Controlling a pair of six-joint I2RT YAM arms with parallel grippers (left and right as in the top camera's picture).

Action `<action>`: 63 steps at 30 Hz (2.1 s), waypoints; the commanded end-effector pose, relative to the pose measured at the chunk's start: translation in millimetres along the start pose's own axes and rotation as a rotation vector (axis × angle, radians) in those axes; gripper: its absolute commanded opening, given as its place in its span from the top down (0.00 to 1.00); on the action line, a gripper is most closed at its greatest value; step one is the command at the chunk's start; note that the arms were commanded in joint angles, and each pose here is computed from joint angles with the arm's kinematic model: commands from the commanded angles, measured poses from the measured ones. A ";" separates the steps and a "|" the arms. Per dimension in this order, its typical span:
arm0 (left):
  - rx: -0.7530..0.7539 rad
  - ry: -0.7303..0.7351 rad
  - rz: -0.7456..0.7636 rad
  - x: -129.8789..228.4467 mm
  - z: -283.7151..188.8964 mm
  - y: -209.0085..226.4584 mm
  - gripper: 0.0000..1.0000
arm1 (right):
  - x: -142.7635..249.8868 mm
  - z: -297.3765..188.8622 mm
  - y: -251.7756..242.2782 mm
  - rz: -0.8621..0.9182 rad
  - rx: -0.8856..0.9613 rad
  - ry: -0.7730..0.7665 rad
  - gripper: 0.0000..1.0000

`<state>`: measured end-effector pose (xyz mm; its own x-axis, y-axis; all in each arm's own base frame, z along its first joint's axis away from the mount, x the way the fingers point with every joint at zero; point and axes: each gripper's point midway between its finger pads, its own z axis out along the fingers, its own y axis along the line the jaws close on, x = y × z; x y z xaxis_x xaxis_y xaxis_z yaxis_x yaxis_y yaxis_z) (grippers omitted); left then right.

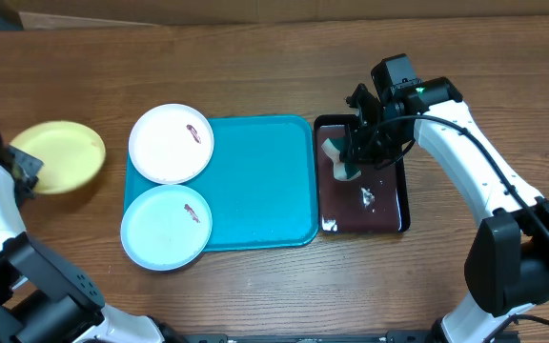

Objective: Clean dirty plates on tray and stack at the side
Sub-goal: 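Swing the yellow plate left and set it on the table with the left gripper, then reach the left gripper to the upper white plate's rim and grip it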

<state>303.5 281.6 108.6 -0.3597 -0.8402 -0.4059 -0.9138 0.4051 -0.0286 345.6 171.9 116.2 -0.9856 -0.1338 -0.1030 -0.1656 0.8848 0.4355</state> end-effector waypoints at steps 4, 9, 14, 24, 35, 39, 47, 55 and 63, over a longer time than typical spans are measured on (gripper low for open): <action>0.011 -0.001 -0.012 20.2 20.0 3.1 0.96 | -0.7 -2.1 2.6 -0.010 -0.005 -0.009 0.95; 0.020 -0.003 -0.012 25.8 27.8 2.9 0.95 | -0.7 -2.1 2.6 -0.010 -0.006 -0.008 0.95; 0.128 0.017 0.028 28.4 26.1 -17.8 0.82 | -1.2 -2.1 2.7 -0.011 -0.006 -0.011 0.94; 0.526 0.108 0.247 38.8 -18.7 -89.6 0.28 | -1.0 -2.1 2.7 -0.011 -0.006 -0.010 0.79; 0.507 0.052 0.526 75.0 -43.8 -153.1 0.55 | -1.4 -2.1 2.7 -0.011 -0.006 -0.011 0.96; 0.446 -0.002 0.609 85.7 -46.7 -167.9 0.42 | -1.2 -2.1 2.6 -0.011 -0.006 -0.011 0.96; 0.405 -0.048 0.661 92.8 -48.6 -179.7 0.48 | -1.4 -2.1 2.7 -0.011 -0.006 -0.011 0.96; 0.363 0.021 0.688 106.1 -11.3 -179.2 0.56 | -1.4 -2.1 2.7 -0.011 -0.006 -0.011 0.96; 0.336 0.056 0.710 114.4 10.9 -177.9 0.62 | -1.3 -2.1 2.7 -0.011 -0.006 -0.011 0.96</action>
<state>423.5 111.6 57.7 -0.8511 -0.3666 -0.3758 -0.3654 0.9276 -0.0774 346.0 171.9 116.2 -0.9849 -0.1367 -0.1061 -0.1696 0.8845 0.4346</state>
